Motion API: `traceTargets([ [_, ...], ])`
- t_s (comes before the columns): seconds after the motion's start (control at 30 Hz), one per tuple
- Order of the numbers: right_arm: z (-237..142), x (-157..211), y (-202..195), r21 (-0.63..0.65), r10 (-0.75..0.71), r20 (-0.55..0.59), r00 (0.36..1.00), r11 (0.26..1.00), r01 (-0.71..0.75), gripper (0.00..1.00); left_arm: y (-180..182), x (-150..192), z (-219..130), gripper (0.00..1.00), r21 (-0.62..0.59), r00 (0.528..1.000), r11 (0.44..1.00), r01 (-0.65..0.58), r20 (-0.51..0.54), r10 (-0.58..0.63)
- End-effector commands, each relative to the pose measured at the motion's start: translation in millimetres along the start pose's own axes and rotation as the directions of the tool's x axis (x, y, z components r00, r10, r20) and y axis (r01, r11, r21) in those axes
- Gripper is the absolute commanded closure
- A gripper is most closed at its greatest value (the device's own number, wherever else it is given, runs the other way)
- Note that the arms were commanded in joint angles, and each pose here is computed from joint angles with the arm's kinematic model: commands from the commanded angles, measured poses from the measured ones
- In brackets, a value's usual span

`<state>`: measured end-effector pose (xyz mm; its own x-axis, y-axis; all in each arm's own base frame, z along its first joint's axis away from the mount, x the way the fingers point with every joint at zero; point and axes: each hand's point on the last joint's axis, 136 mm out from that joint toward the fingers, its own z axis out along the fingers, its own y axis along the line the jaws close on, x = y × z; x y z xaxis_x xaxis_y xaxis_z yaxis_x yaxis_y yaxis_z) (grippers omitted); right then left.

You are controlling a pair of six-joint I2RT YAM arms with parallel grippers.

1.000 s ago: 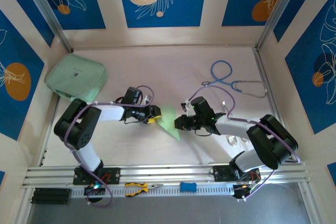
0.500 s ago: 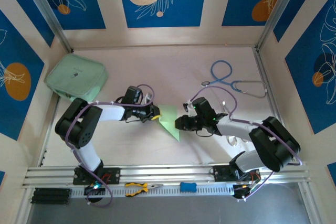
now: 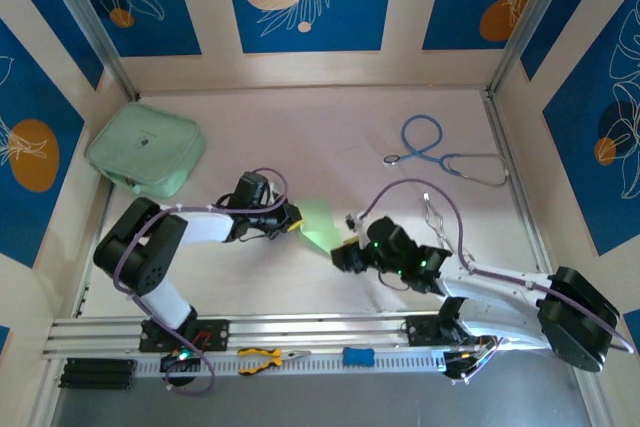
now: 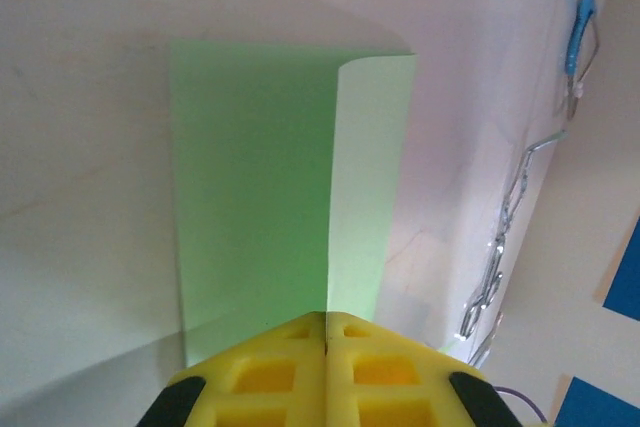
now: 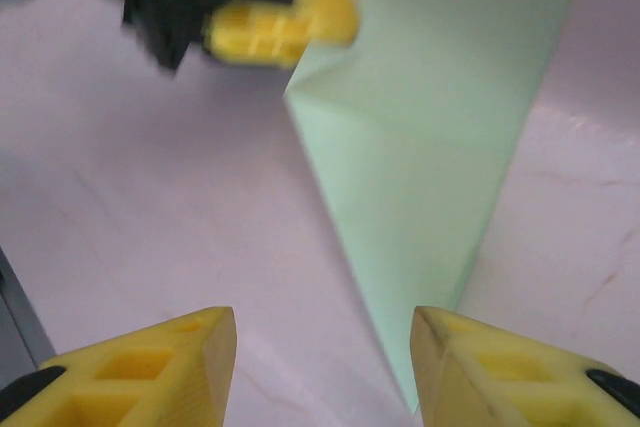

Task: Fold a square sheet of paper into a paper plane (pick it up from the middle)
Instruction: Fourth fold the wing at the center of the table.

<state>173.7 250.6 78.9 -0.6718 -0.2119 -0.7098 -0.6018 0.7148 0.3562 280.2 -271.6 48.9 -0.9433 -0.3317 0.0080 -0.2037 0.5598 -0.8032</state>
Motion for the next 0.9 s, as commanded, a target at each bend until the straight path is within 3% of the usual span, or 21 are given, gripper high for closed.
traceTargets([
  [0.0, 4, -15, -5, 0.093, -0.206, 0.085, 0.975, 0.976, 0.198, 0.51, -8, 1, -3, 0.96, 0.007, 0.999, 1.000, 0.006, 0.037, -0.007],
  [0.17, 15, -10, 14, 0.099, -0.427, 0.069, 0.902, 0.902, 0.419, 0.51, -15, 5, 1, 0.89, 0.025, 1.000, 1.000, -0.009, 0.010, 0.008],
  [0.37, 26, -7, 0, 0.193, -0.531, -0.002, 0.847, 0.831, 0.522, 0.52, -34, 8, 7, 0.77, 0.093, 0.997, 0.995, -0.047, -0.052, 0.052],
  [0.87, 44, -8, -11, 0.310, -0.593, -0.072, 0.802, 0.751, 0.583, 0.55, -44, 9, 3, 0.85, 0.109, 0.996, 0.992, -0.060, -0.061, 0.067],
])
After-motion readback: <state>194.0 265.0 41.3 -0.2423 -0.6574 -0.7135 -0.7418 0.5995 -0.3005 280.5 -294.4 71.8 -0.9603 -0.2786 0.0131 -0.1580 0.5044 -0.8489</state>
